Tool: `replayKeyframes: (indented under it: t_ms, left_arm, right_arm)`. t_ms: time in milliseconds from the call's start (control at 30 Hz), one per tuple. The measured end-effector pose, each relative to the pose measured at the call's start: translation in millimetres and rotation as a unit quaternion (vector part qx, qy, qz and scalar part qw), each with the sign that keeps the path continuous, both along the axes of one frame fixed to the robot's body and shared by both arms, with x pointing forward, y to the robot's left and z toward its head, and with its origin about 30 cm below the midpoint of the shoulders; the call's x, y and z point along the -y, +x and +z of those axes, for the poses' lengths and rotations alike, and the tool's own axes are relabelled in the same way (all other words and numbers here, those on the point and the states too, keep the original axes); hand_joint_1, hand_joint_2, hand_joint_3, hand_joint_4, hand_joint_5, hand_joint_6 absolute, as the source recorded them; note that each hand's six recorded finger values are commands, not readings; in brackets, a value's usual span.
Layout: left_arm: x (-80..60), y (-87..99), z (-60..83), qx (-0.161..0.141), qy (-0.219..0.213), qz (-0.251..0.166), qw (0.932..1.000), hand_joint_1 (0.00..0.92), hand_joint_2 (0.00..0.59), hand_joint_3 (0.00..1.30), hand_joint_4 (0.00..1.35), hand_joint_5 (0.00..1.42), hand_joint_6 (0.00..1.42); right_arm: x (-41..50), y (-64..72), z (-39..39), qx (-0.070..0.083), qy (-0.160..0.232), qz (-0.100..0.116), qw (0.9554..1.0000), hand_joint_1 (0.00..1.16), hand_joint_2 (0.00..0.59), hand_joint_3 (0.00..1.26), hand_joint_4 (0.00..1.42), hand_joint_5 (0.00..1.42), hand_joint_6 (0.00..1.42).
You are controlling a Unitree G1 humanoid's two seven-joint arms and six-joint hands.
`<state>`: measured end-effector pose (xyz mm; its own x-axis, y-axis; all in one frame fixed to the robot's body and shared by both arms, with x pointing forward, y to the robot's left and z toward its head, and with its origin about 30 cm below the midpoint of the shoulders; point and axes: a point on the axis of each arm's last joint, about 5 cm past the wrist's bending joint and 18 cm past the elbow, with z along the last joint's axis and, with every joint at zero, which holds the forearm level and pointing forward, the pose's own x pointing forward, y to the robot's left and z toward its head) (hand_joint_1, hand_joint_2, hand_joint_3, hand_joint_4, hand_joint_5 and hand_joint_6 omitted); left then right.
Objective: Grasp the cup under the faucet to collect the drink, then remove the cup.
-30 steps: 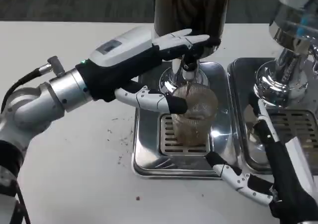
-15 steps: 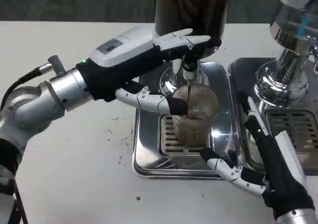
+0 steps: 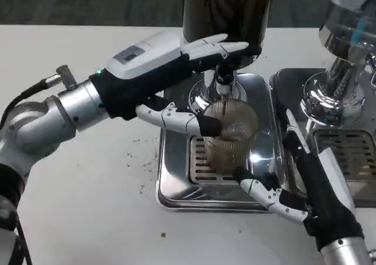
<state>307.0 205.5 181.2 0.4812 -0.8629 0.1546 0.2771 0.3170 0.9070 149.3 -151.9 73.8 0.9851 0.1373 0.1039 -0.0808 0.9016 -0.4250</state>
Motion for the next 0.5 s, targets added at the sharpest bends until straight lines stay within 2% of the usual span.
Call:
replayKeyframes:
  t_ms: [500]
  left_arm:
    - [-1.5,-0.4,1.4,0.007,0.003,0.000,1.0000,0.000,0.065,0.13,0.01,0.01,0.00]
  right_arm:
    - [-2.3,13.1,-1.8,-0.002,0.001,0.008,1.0000,0.65,0.220,0.00,0.00,0.00,0.06]
